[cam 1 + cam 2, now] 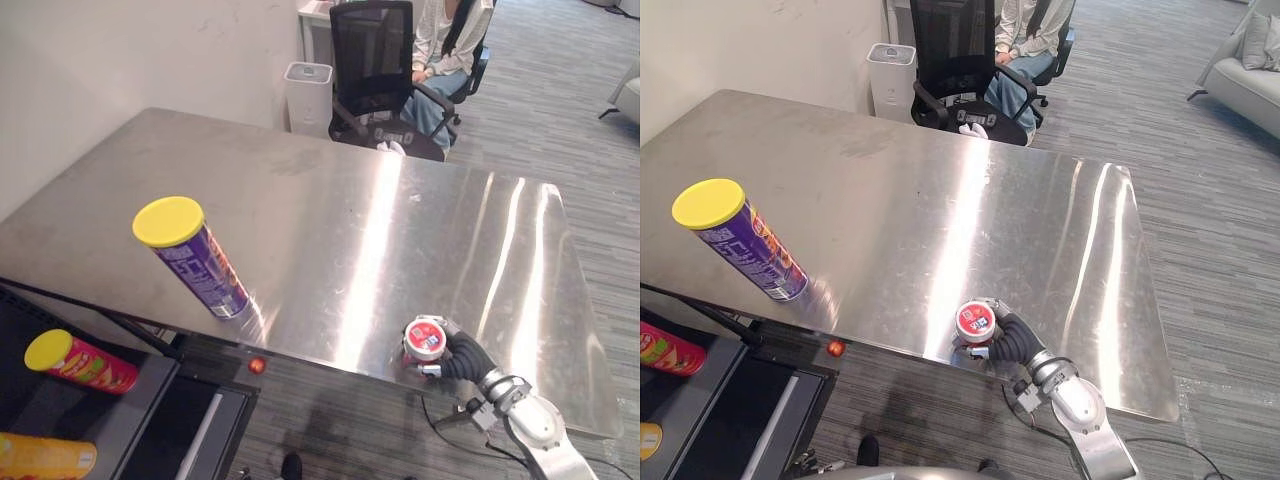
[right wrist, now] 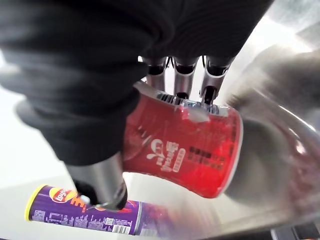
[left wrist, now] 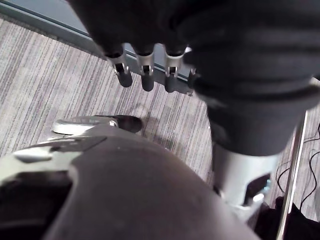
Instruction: Put the gum and the chips on the shelf.
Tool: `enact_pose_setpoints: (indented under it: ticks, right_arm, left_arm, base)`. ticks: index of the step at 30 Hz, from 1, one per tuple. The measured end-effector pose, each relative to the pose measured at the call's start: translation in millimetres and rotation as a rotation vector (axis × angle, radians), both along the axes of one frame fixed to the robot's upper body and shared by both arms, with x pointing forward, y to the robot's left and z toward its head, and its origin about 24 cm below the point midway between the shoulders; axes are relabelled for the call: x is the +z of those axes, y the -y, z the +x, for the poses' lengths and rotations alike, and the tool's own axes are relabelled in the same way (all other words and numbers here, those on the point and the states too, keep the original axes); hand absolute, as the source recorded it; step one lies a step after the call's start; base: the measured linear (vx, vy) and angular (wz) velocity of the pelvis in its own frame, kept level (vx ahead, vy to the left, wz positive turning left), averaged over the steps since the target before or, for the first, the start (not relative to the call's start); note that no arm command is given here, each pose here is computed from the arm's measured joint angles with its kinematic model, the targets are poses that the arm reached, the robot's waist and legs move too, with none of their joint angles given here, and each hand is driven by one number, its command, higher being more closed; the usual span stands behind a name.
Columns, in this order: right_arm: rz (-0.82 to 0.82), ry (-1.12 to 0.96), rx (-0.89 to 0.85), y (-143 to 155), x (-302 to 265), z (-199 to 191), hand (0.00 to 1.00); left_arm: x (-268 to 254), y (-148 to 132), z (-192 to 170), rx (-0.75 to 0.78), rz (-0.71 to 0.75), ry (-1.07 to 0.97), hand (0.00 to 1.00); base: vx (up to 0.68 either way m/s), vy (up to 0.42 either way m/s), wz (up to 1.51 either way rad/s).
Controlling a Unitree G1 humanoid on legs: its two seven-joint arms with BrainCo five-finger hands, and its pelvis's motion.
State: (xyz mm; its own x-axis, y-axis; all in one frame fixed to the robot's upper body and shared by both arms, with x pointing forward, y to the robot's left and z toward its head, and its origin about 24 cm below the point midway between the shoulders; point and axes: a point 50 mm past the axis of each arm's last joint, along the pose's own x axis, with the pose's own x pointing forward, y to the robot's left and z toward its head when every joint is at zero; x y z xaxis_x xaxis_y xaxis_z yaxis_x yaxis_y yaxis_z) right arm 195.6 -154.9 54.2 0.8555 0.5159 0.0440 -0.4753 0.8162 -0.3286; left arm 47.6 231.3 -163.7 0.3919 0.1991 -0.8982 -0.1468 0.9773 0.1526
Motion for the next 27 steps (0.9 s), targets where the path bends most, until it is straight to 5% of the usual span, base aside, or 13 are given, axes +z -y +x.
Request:
enact_pose_setpoints:
  ticks: [12, 27]
  right_arm:
    - [0.069, 0.28, -0.126, 6.9, 55.7, 24.9, 1.0]
    - [0.199, 0.259, -0.179, -8.4, 50.4, 39.1, 1.0]
  left_arm:
    - [-0.1, -0.7, -0.9, 0.015, 0.031, -0.005, 0.0]
    - [-0.4, 5.1, 3.7, 0.118, 0.003, 0.024, 0.0]
  base:
    - [0.0, 0.0, 0.0]
    - [-0.03, -0.032, 0.48]
